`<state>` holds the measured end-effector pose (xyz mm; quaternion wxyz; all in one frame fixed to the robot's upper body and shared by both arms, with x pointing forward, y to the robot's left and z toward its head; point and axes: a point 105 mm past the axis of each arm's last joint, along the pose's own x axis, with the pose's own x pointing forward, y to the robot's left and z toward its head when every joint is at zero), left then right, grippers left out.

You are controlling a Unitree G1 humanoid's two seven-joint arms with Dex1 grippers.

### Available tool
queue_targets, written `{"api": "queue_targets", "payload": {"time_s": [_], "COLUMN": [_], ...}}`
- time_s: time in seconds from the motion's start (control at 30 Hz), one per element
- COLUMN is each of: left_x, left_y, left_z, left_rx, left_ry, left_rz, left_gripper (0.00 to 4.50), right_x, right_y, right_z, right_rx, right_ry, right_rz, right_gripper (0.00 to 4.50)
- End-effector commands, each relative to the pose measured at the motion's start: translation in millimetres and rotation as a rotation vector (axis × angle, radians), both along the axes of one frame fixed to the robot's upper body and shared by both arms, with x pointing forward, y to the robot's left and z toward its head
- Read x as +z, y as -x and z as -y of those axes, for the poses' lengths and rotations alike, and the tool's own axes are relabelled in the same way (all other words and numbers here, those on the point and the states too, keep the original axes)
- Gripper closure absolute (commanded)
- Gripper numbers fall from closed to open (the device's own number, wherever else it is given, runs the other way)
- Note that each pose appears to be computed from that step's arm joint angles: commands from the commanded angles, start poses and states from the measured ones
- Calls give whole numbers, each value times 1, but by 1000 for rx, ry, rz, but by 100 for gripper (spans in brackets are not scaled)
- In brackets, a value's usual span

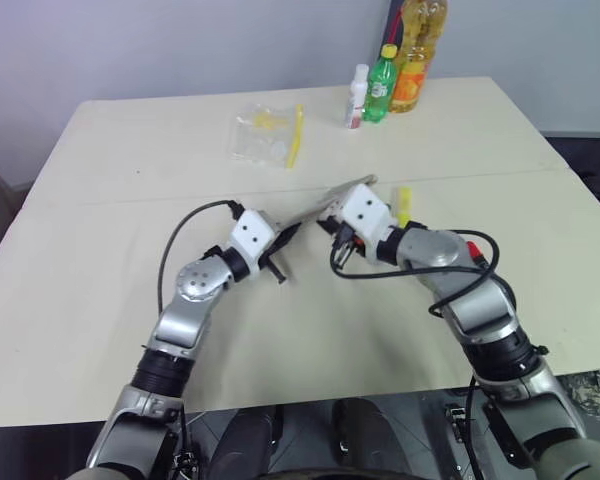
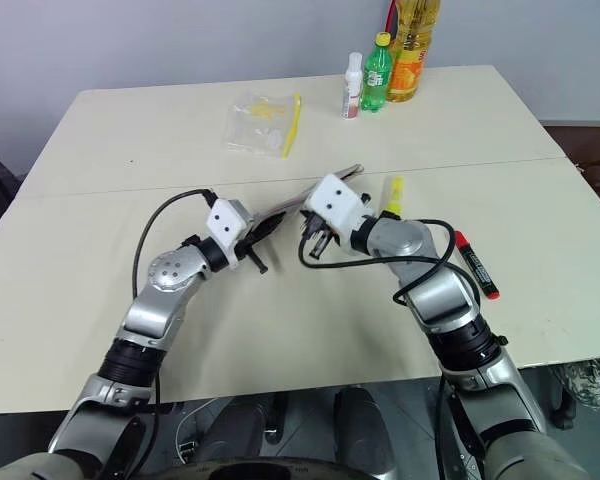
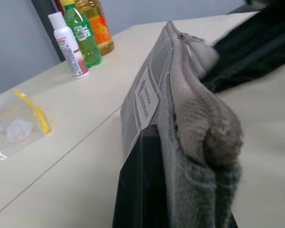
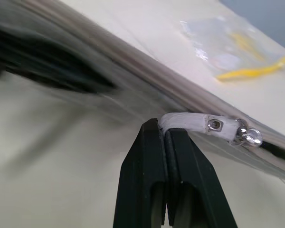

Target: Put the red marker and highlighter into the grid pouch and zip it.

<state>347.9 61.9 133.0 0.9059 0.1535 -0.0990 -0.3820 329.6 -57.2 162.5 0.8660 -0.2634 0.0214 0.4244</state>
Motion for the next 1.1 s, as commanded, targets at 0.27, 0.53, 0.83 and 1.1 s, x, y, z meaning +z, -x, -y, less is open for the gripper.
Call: {"api": "queue_targets", "payload": {"time_s": [0.27,0.53,0.83,1.1], "left_x": [15,14,23,27], "left_y": [-23,-28,-23,-16], "left_z": [17,12,-8,-32], "left_rx": [108,147,145,148], "left_ry": [69,77,65,5], "left_rz": [61,63,93,126], "left_gripper": [450,450,450,450], "right_x": [8,12,20,-6], "right_y": [32,32,-12,-50], "right_z": [-28,-26,52,132], "right_rx": [161,154,-197,-669], "right_ry": [4,-35,-107,-216], "right_rz": [0,-13,-29,-90], "right_gripper": [444,444,71,71]}}
